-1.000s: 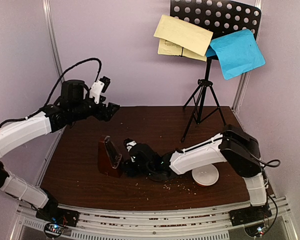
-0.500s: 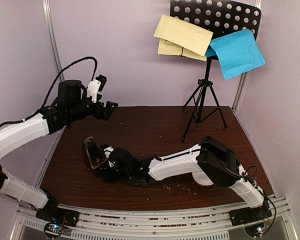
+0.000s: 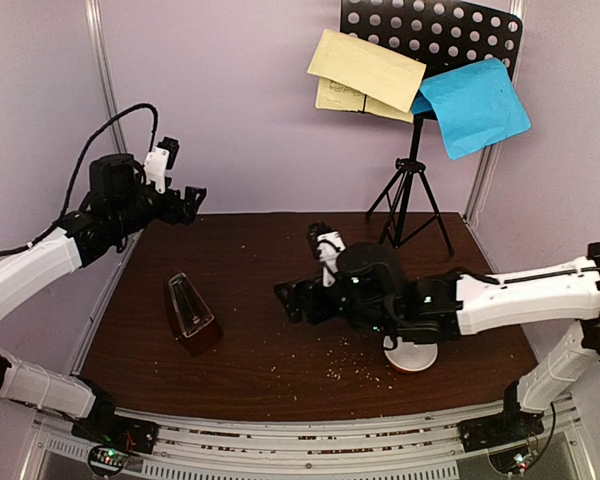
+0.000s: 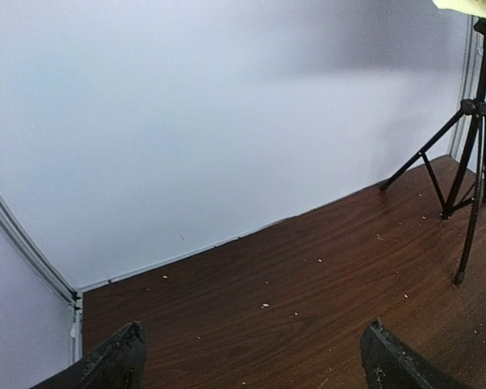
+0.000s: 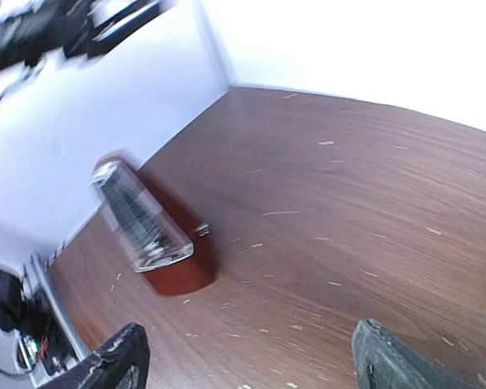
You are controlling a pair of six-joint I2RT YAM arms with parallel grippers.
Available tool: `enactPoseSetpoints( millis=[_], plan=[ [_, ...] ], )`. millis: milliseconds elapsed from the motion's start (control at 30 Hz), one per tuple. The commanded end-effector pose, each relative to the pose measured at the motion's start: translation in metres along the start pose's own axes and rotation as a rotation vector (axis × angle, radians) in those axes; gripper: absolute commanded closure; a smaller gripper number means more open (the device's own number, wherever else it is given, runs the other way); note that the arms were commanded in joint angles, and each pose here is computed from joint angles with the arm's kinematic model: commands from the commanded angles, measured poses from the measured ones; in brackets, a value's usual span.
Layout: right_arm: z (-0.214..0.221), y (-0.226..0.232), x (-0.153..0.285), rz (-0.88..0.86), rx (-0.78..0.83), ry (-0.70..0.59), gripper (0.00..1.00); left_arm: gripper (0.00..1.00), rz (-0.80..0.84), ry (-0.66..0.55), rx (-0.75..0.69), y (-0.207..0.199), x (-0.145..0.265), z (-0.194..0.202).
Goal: Pack up the instrument practice props
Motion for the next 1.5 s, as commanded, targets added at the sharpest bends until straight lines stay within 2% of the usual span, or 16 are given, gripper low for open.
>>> enactPoseSetpoints(
  millis=[0,167,300,400,600,833,1167,1233,1367,1467],
  plan=[
    [0.007,-0.086,0.032,0.335,-0.118,0.002,0.10,0.04,-0.097,-0.026,-0.038,0.010,0.007,-0.005],
    [-0.018,-0.163,0.052,0.397,-0.390,-0.081,0.11,0.04,-0.045,0.005,-0.029,0.003,-0.006,0.002],
    [-0.053,-0.196,0.054,0.426,-0.465,-0.156,0.11,0.04,-0.013,0.016,-0.016,0.000,-0.012,0.004],
    [-0.076,-0.221,0.046,0.427,-0.519,-0.164,0.11,0.04,-0.001,0.020,-0.013,-0.002,-0.013,0.005],
    [-0.124,-0.261,0.027,0.406,-0.520,-0.143,0.13,0.04,-0.008,0.043,-0.021,-0.003,-0.018,0.010],
    [-0.147,-0.297,-0.006,0.367,-0.499,-0.030,0.20,0.04,-0.006,0.062,-0.027,-0.004,-0.024,0.015],
    [-0.174,-0.323,-0.045,0.302,-0.511,-0.027,0.29,0.04,0.008,0.088,-0.028,-0.007,-0.031,0.022],
    [-0.178,-0.326,-0.055,0.285,-0.514,-0.027,0.35,0.04,0.007,0.096,-0.028,-0.008,-0.034,0.024],
    [-0.183,-0.330,-0.069,0.239,-0.540,-0.031,0.57,0.05,0.014,0.102,-0.030,-0.009,-0.036,0.025],
    [-0.183,-0.329,-0.071,0.209,-0.558,-0.054,0.65,0.05,0.010,0.109,-0.030,-0.009,-0.037,0.027]
  ],
)
Point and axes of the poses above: each gripper's point midway between its finger pads, its own x axis back along the fingers, its own y axis along the line the jaws close on, z = x × y, the point moved 9 cm from there along x, back along the fingers, and after that the axes turned 12 degrees about -x, right-handed, at the moved point
